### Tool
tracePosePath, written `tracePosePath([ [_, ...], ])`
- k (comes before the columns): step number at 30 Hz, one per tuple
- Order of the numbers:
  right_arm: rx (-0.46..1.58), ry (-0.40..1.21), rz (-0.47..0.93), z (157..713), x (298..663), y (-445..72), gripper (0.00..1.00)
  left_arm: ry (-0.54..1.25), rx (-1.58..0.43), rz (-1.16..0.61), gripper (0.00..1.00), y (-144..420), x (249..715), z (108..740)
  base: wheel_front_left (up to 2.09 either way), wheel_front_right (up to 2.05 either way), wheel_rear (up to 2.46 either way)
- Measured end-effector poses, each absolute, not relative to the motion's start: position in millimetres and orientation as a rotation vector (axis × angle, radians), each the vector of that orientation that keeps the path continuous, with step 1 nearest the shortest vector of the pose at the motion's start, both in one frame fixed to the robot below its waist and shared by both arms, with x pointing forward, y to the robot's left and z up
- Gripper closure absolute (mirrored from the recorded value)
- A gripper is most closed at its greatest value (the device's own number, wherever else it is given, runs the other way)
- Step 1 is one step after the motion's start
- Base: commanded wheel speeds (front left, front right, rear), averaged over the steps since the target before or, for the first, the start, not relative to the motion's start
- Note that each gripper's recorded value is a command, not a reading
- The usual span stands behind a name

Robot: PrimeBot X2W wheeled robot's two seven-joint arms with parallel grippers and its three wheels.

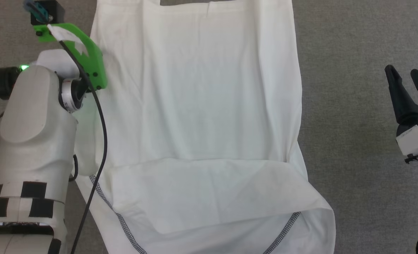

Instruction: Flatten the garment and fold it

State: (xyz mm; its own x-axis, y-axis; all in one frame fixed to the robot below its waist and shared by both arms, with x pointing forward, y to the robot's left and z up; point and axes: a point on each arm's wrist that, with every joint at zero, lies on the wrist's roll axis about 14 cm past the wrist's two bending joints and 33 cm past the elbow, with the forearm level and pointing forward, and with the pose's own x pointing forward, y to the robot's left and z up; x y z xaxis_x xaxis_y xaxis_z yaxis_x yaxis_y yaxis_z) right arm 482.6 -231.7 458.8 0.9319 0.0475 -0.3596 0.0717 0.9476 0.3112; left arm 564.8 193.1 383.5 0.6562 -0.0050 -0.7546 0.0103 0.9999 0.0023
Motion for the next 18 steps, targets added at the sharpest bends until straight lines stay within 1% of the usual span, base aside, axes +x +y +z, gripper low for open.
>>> tracePosePath([
  [2,0.321,0.385,-0.032,452.0,482.4,-238.4,0.0,0.893,0.047,-0.005,0.0,191.1,570.1,373.1,0.0,0.0,0.0],
  [5,0.32,0.385,-0.034,451.4,482.7,-239.4,0.0,0.927,0.042,0.0,0.0,189.9,570.6,370.2,0.0,0.0,0.0],
  [6,0.319,0.384,-0.034,451.4,483.0,-239.3,0.0,0.93,0.042,0.004,0.48,190.5,570.3,369.7,0.0,0.0,0.0],
  [7,0.319,0.384,-0.033,451.3,483.1,-238.9,0.0,0.934,0.042,0.007,0.78,190.7,569.9,369.4,0.0,0.0,0.0],
  [8,0.319,0.384,-0.031,451.2,483.4,-238.3,0.0,0.936,0.036,0.005,1.0,190.0,570.1,369.9,0.0,0.0,0.0],
  [13,0.322,0.383,-0.027,451.0,484.9,-237.3,0.0,0.943,0.005,-0.031,1.0,179.9,568.6,370.5,0.0,0.0,0.0],
  [18,0.324,0.38,-0.022,452.4,485.8,-235.7,0.0,0.91,-0.047,-0.037,1.0,179.5,569.6,374.8,0.0,0.0,0.0],
])
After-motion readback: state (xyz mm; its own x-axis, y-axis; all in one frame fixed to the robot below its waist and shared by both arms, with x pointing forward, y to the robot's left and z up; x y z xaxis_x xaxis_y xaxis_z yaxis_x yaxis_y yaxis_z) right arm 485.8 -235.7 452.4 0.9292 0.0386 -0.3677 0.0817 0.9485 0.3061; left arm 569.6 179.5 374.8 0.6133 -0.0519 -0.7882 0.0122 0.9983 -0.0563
